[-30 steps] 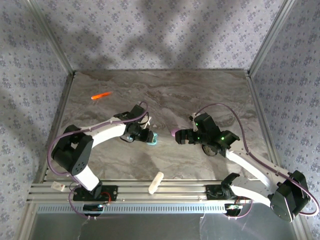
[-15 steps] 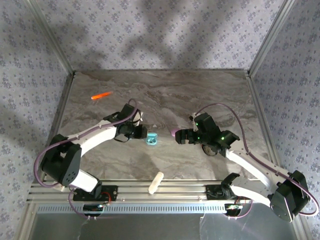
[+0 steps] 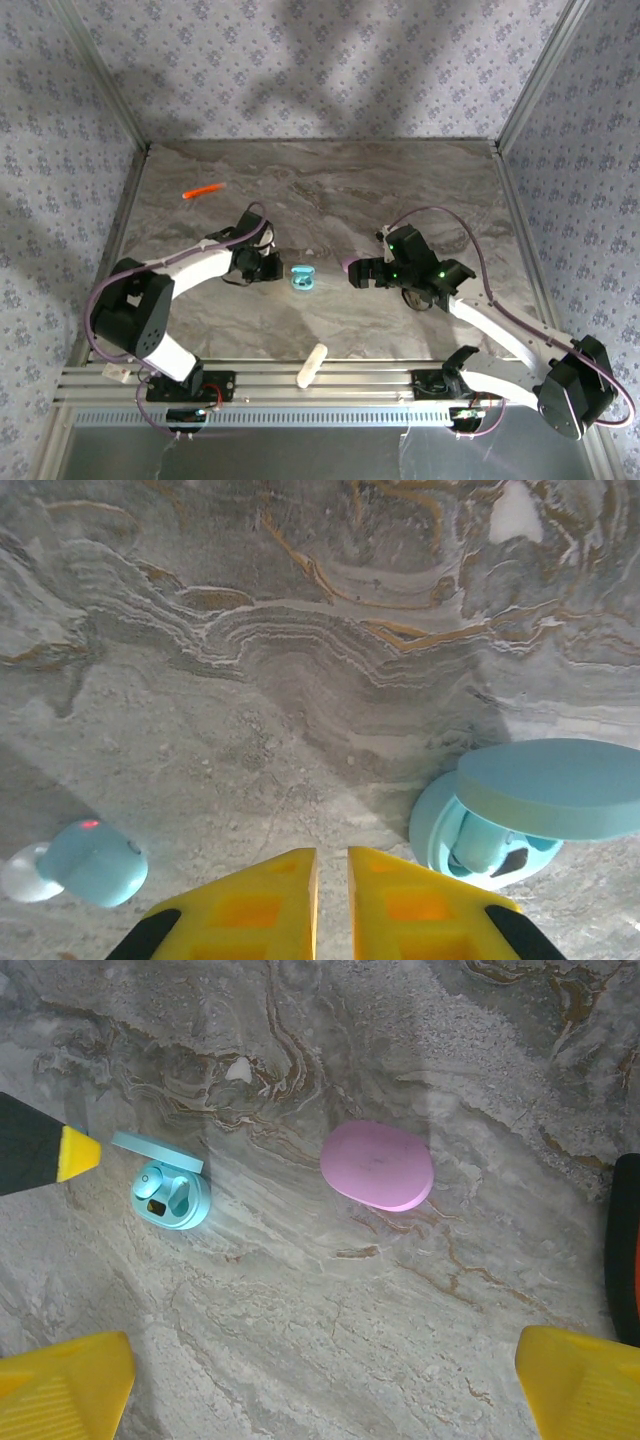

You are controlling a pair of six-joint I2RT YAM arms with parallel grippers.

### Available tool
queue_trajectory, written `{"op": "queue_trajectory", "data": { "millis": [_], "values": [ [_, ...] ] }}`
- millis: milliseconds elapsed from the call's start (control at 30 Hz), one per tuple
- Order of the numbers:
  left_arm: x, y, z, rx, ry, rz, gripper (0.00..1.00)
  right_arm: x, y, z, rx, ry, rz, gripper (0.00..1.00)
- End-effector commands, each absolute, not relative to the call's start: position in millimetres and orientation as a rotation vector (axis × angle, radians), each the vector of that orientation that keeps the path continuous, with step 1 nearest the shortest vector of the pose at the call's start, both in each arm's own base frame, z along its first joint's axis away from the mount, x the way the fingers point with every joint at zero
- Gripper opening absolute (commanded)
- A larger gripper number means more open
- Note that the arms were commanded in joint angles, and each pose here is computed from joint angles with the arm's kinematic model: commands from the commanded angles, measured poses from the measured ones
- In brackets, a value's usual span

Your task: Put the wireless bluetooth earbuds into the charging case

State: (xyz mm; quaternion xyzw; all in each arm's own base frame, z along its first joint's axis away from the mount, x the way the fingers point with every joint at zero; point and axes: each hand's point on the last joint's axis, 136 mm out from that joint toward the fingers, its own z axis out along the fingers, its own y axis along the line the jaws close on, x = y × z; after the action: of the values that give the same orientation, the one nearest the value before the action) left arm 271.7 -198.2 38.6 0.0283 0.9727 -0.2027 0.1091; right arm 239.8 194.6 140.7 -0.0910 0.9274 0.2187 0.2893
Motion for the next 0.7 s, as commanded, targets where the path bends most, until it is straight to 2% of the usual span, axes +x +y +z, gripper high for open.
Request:
{"op": "queue_trajectory", "data": {
  "millis": [0, 667],
  "values": [
    [276, -208, 39, 0.075, 2.861, -0.653, 0.16, 239, 198, 143, -0.251, 2.476, 0.598, 1.0],
    [260, -243, 29, 0.153, 2.908, -0.7, 0.15, 240, 200, 144, -0.262, 2.477, 0.592, 1.0]
  ]
}}
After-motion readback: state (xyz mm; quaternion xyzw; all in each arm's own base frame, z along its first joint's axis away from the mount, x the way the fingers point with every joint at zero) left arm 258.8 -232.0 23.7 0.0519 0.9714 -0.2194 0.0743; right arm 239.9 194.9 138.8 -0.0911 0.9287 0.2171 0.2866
